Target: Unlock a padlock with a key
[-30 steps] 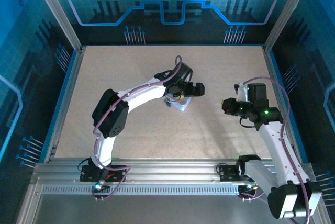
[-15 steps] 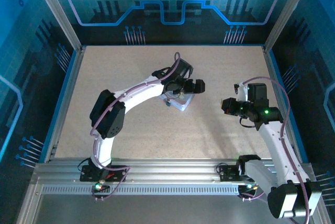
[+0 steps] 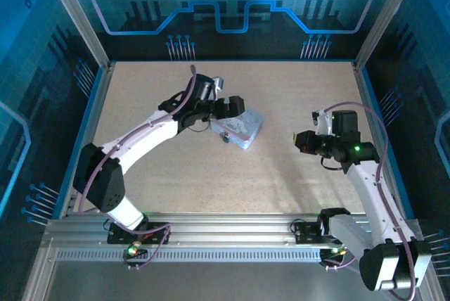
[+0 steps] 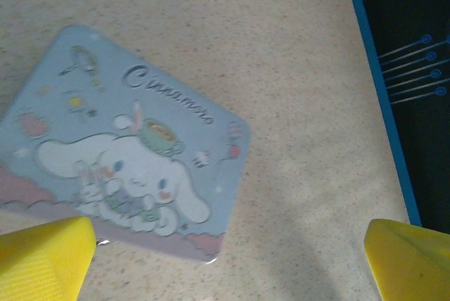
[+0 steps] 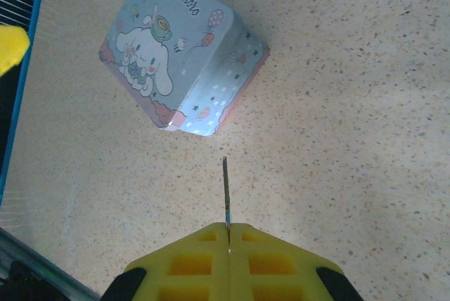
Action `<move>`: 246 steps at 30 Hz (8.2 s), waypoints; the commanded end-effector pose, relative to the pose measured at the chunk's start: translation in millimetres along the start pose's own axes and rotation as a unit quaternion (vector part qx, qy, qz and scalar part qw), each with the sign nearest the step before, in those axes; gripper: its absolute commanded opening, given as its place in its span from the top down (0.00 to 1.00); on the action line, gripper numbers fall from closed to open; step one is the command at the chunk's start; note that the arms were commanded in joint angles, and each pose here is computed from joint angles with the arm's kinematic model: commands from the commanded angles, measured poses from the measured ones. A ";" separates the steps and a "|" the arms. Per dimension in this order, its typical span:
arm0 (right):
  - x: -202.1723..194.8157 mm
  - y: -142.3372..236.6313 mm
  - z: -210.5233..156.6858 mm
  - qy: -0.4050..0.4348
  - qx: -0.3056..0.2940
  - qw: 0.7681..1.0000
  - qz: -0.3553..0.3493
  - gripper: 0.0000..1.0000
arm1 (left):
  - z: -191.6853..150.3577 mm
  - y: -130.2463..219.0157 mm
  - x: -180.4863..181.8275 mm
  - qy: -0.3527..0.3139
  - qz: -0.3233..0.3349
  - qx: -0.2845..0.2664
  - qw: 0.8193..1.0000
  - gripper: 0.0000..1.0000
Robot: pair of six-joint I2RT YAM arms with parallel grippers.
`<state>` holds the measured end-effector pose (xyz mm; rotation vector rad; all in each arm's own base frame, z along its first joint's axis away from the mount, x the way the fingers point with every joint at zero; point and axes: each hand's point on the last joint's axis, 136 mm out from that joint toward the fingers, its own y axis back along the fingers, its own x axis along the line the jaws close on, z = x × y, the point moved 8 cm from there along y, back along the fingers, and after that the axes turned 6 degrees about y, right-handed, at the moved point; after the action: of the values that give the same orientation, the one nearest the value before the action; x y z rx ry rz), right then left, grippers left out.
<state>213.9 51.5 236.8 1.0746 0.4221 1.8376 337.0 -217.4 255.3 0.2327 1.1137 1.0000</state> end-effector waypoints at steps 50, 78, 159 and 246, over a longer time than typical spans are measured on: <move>52.6 -209.5 26.5 0.027 0.102 0.991 0.087 0.99 | -51.1 -43.2 107.6 0.096 -0.075 0.046 0.991 0.18; 42.9 -210.0 9.3 0.019 0.113 0.989 0.094 0.99 | -68.5 -90.2 111.8 0.104 -0.100 0.075 0.987 0.27; 40.1 -207.1 10.0 0.015 0.108 0.989 0.095 0.99 | -107.2 -68.3 110.7 0.152 -0.020 0.003 0.988 0.31; 32.5 -204.1 8.9 0.008 0.106 0.990 0.090 0.99 | -93.8 -116.6 78.9 -0.079 -0.096 0.045 0.991 0.56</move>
<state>342.5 188.7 141.9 1.1924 0.4679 2.0765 329.6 -241.0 81.7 0.3007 1.0038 0.8036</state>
